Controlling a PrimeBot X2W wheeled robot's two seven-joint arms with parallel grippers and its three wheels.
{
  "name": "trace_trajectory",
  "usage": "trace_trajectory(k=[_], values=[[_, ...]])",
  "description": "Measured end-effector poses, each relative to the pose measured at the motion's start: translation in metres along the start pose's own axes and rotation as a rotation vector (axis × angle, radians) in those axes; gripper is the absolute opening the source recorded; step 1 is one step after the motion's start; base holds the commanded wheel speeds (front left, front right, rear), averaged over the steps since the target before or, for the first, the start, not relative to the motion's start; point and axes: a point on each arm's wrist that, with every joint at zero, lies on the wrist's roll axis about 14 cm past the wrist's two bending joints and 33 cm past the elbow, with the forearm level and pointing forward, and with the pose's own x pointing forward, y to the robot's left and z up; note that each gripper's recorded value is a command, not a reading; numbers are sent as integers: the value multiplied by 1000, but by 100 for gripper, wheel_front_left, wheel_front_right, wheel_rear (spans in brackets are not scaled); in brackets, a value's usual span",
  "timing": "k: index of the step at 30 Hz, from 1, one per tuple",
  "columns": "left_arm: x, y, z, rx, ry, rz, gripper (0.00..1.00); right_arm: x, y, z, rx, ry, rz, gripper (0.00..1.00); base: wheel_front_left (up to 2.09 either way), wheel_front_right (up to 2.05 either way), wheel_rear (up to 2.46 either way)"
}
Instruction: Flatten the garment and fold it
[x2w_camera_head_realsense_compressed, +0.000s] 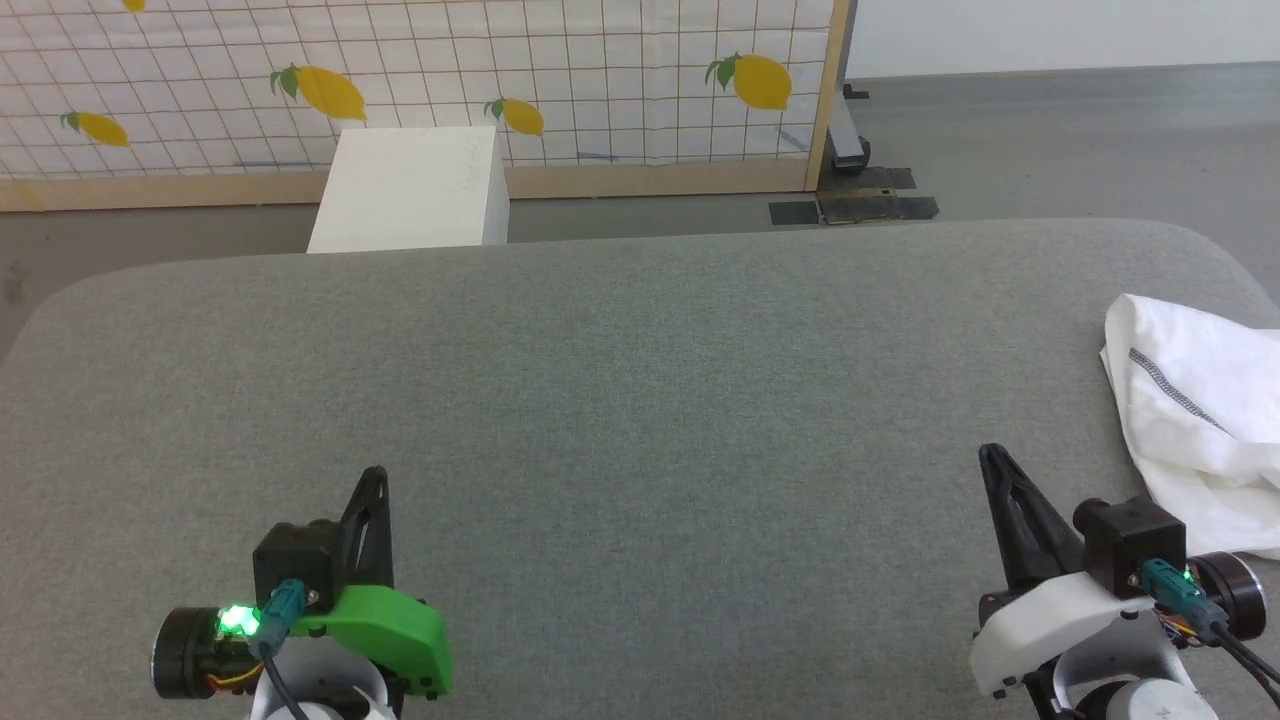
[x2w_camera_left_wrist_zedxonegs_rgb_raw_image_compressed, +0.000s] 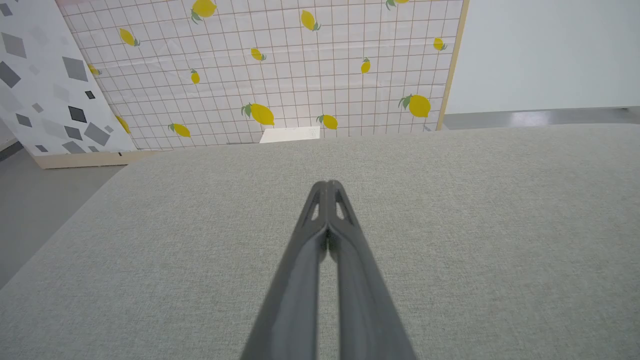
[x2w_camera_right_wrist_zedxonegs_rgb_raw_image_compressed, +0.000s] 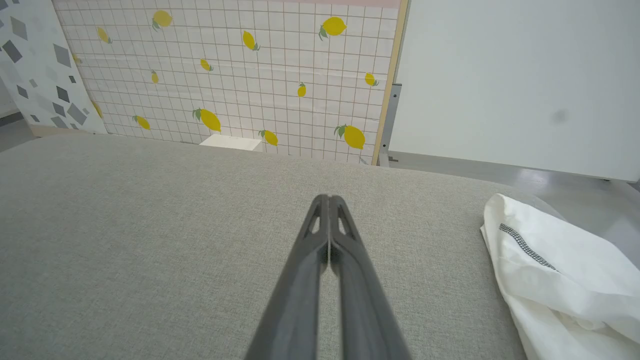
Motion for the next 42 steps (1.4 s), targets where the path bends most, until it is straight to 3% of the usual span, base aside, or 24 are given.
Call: trace_trajectory(k=[42], values=[[0,0,0,0,0,-1,0,0,0,0,0,0,0,0,0,0,0]])
